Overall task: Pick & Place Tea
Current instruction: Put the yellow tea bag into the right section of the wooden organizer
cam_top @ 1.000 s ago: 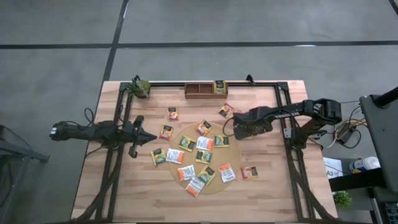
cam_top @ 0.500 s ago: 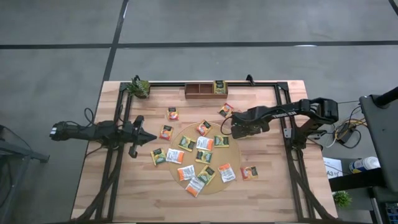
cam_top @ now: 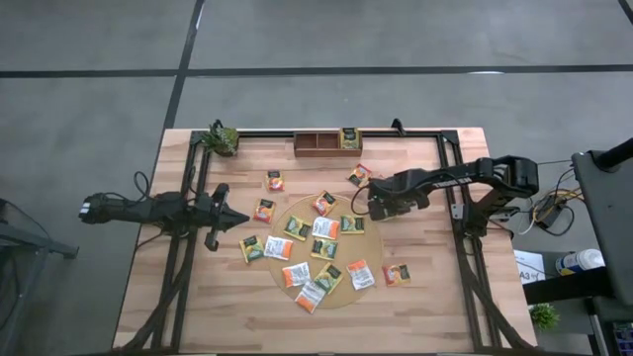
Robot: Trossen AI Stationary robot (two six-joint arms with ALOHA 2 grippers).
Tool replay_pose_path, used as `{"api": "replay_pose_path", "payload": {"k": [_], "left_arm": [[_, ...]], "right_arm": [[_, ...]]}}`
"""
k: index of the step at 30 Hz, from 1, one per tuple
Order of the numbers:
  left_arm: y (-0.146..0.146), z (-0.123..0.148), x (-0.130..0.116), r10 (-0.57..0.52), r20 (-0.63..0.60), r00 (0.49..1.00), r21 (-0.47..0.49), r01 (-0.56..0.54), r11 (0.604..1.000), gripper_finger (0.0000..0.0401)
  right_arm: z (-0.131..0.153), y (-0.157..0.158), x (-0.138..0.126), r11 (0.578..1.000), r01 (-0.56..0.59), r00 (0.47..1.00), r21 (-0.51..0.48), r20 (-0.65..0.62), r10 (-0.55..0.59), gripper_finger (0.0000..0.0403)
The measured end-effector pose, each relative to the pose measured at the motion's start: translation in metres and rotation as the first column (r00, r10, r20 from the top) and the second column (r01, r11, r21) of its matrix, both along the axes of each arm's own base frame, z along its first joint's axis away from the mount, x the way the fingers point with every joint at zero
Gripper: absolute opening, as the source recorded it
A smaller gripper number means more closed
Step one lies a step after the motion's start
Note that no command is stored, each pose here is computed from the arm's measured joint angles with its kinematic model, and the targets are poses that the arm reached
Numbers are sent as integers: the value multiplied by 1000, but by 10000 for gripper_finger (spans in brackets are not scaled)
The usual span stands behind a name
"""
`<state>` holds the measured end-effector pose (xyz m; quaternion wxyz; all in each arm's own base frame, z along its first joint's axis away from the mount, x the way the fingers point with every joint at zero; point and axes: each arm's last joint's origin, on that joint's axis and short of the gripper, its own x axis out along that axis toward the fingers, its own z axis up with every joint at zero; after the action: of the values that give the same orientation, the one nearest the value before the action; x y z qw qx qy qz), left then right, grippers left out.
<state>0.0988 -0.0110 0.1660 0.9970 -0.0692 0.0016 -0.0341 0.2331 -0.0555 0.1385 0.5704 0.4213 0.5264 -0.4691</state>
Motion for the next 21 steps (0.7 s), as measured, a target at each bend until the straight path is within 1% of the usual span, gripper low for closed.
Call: {"api": "replay_pose_path", "payload": {"k": [3,6,8,10,13,15,18,21], "left_arm": [[0,0,0,0,0,1000,0,0,1000,0],[0,0,0,0,0,1000,0,0,1000,0],[0,0,0,0,0,1000,0,0,1000,0],[0,0,0,0,0,1000,0,0,1000,0],[0,0,0,0,0,1000,0,0,1000,0],[0,0,0,0,0,1000,0,0,1000,0],[0,0,0,0,0,1000,0,0,1000,0],[0,0,0,0,0,1000,0,0,1000,0]], "right_arm": [[10,-3,6,998,-46,999,-43,23,47,9],[24,-6,17,988,-113,992,-102,47,119,9],[35,-9,24,974,-167,983,-153,48,176,9],[47,-12,32,949,-226,969,-218,51,242,9],[65,-17,42,889,-329,935,-319,19,353,9],[78,-21,48,837,-388,910,-385,-15,415,9],[95,-29,56,758,-477,864,-444,-80,497,9],[107,-40,62,674,-570,806,-470,-158,571,9]]}}
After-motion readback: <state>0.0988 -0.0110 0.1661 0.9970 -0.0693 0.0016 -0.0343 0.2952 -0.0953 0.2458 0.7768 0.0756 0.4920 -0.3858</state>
